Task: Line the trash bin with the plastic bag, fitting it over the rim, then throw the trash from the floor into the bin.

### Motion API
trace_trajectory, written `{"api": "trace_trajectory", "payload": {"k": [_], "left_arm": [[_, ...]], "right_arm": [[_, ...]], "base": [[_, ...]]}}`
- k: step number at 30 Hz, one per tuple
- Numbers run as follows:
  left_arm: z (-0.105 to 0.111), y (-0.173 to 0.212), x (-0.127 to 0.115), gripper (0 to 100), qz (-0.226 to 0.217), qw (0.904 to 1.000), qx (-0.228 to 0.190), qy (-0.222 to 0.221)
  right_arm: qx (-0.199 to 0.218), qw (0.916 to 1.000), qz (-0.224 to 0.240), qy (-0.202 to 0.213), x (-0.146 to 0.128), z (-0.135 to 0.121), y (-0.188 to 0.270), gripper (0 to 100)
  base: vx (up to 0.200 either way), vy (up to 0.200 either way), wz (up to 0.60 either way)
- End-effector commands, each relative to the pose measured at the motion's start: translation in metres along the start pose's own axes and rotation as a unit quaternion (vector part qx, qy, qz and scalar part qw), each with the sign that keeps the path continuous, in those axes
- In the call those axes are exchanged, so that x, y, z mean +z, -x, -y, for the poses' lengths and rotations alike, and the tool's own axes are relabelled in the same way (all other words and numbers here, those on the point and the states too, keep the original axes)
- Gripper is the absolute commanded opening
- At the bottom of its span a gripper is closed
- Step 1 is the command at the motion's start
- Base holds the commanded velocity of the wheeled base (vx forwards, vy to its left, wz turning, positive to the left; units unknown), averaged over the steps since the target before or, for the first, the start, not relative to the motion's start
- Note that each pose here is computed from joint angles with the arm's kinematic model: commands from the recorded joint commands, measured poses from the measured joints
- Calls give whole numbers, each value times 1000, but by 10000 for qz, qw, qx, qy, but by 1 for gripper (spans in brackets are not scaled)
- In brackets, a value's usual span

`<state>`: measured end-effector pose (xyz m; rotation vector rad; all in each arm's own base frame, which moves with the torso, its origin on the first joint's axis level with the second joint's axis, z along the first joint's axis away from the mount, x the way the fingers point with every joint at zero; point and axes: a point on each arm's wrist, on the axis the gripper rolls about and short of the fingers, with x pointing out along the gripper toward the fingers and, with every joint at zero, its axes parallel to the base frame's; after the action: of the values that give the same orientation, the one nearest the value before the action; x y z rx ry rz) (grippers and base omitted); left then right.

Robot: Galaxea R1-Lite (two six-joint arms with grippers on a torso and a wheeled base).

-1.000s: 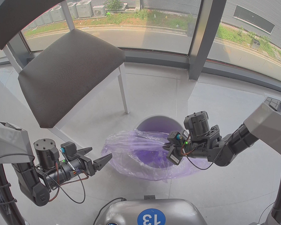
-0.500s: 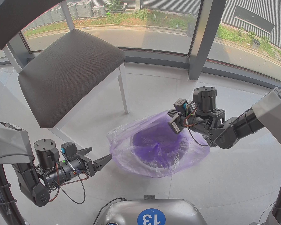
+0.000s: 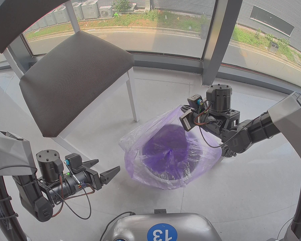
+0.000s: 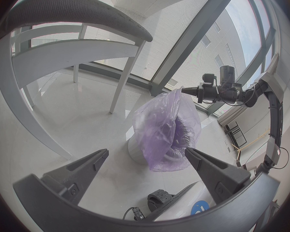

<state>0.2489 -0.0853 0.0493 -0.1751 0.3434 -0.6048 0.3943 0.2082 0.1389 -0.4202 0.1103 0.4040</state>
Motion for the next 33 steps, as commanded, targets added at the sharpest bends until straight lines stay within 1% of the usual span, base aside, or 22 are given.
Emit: {"api": "trace_trajectory", "payload": {"k": [1,4,15,17,19,22,30,32,33], "left_arm": [[0,0,1,100,67,10000,-21,-23],[1,1,0,100,37,10000,-23,-13],[0,1,-1,100,21,10000,-28,-8],[1,2,-1,100,6,10000,-33,-3],[1,2,-1,100,-3,10000,-39,-2],[1,3,-1,100,-1,10000,-32,0],[1,3,0,100,27,10000,-37,-10],[1,3,-1,100,13,10000,-35,-5],[1,3,0,100,20,10000,-36,-8]], "right_arm": [[-100,9999,76,-40,-1,-1,-8,0],[-130,9998,114,-130,0,-1,-10,0],[-155,9997,137,-142,0,-1,-11,0],[-173,9995,228,-152,0,-2,-15,0],[-234,9987,416,-175,1,-3,-18,0],[-277,9980,530,-183,0,-3,-22,0],[-262,9982,511,-180,-1,-4,-22,0],[-232,9987,425,-130,-4,-5,-21,0],[-224,9989,404,-127,-6,-5,-20,100]], "base": [[0,0,0],[0,0,0],[0,0,0],[0,0,0],[0,0,0],[0,0,0],[0,0,0],[0,0,0],[0,0,0]]}}
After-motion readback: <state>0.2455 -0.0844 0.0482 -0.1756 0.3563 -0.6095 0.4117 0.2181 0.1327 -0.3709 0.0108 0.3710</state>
